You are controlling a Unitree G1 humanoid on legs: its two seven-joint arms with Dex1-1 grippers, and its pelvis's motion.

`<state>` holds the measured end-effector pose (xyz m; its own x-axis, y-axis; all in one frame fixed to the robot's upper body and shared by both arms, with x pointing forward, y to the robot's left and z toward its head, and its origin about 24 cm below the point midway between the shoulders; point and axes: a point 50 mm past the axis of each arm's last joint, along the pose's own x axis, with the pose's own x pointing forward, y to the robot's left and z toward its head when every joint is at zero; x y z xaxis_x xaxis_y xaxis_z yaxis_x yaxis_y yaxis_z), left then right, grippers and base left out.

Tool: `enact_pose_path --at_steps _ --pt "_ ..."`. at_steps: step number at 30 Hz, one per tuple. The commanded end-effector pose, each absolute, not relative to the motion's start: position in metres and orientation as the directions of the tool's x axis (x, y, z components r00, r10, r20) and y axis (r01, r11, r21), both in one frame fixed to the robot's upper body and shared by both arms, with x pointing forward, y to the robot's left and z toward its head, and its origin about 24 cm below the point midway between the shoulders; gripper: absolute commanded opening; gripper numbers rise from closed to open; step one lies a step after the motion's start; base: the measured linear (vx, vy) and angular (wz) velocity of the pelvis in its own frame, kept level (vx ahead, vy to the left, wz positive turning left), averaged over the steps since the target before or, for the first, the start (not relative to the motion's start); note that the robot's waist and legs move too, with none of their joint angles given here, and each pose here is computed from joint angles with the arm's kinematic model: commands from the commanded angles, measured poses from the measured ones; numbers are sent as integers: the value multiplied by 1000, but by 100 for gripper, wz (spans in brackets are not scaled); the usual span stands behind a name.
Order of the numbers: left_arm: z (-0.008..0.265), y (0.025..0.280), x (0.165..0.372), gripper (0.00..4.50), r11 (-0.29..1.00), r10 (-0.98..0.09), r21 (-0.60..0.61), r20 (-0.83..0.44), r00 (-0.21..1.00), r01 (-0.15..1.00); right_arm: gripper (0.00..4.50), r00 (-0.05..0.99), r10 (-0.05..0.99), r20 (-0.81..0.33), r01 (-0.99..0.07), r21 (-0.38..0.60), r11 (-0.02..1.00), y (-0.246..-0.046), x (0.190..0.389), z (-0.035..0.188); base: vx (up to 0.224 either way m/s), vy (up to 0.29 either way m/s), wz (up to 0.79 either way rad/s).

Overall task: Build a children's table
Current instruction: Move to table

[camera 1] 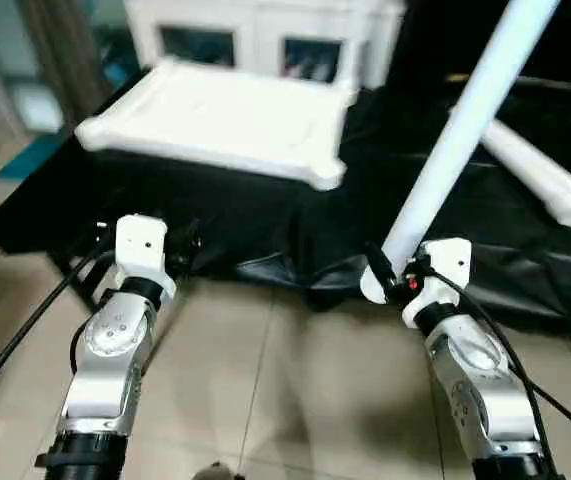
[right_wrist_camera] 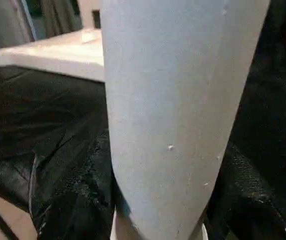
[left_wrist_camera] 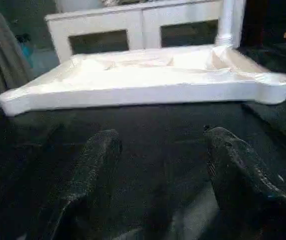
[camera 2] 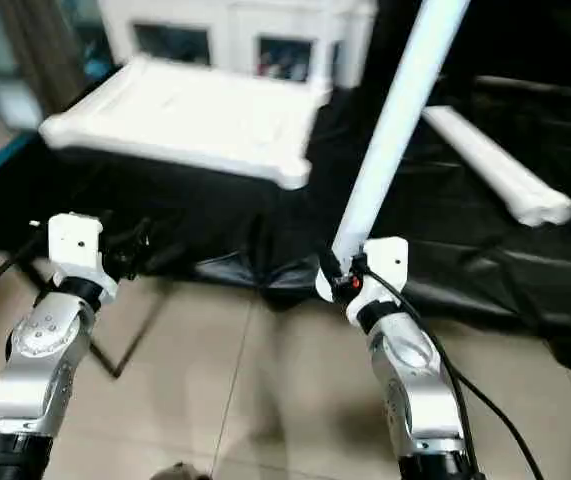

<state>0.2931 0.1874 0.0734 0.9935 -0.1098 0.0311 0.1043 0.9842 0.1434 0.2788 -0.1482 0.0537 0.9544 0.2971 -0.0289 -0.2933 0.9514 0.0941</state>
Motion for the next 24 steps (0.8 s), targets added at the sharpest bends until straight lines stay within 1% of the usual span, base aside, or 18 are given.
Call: enact_pose_path --at_steps 1,8,14,19,23,24 --pt "74 189 292 297 982 -117 154 28 993 111 188 956 294 -5 -292 106 951 -149 281 59 70 -18 39" --pt "75 186 292 297 979 -140 152 35 990 133 188 958 287 1 -286 104 953 -151 281 60 8 -4 3" --pt "77 186 293 297 980 -138 153 43 990 130 188 960 279 33 -281 113 953 -153 281 65 0 0 0" --pt "78 188 292 297 978 -142 161 44 989 133 188 958 285 30 -286 117 951 -151 281 64 71 12 -10" --pt "78 187 292 297 977 -146 165 46 988 136 188 957 289 26 -290 117 950 -151 280 63 152 -12 5" --pt "79 187 292 297 976 -148 166 47 988 138 188 957 291 11 -290 125 949 -149 281 61 140 -19 7"
